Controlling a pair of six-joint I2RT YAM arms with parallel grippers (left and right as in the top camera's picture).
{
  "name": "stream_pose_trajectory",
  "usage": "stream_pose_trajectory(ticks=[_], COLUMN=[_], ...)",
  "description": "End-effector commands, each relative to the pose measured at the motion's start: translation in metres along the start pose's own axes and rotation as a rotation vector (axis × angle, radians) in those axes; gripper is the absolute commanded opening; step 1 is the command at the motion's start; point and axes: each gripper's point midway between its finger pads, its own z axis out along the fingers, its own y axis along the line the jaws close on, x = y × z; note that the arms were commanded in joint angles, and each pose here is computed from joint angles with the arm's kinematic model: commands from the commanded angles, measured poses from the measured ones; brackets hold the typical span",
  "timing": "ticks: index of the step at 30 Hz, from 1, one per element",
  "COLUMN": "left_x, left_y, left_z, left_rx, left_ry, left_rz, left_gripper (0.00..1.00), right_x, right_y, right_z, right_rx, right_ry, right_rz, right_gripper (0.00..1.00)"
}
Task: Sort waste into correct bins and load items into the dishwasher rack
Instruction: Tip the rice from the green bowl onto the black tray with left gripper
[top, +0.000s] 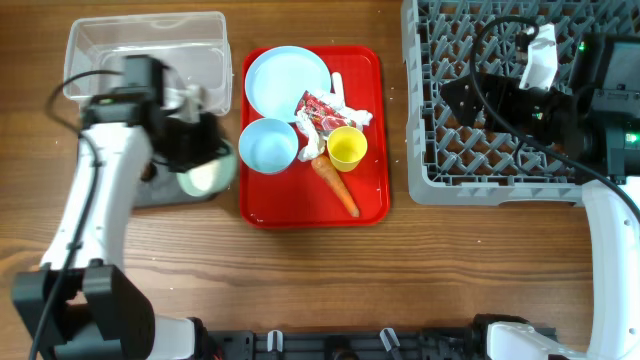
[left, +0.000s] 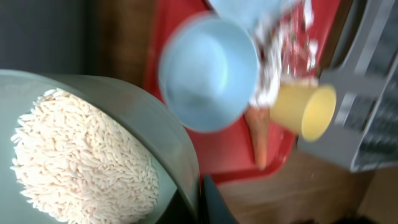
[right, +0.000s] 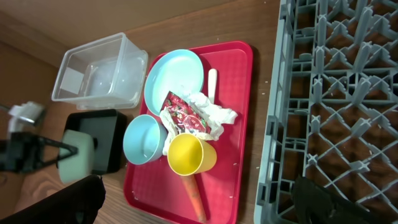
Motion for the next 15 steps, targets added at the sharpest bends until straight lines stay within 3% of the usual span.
stream_pose_trajectory(ticks=[1,10,15], left_x=[-0.027,-0.061,-0.073], left_y=[0.007,0.024,0.04], left_z=[-0.028,-0.055,-0.048], left_rx=[0.189,0.568,0.74], left_ry=[-0.094,-0.216,-0.209], left_rz=[0.012,0.059,-0.037], left_gripper=[0.04,0.04,0.04], right_x=[-0.003,-0.002,-0.001], right_y=[0.0,0.0,0.0], right_z=[0.0,0.0,0.0], right_rx=[0.006,0.007,0.007], right_ry=[-0.004,0.0,0.004], right_rz=[-0.01,-0.006,-0.002], right_gripper=[1.0,1.0,1.0])
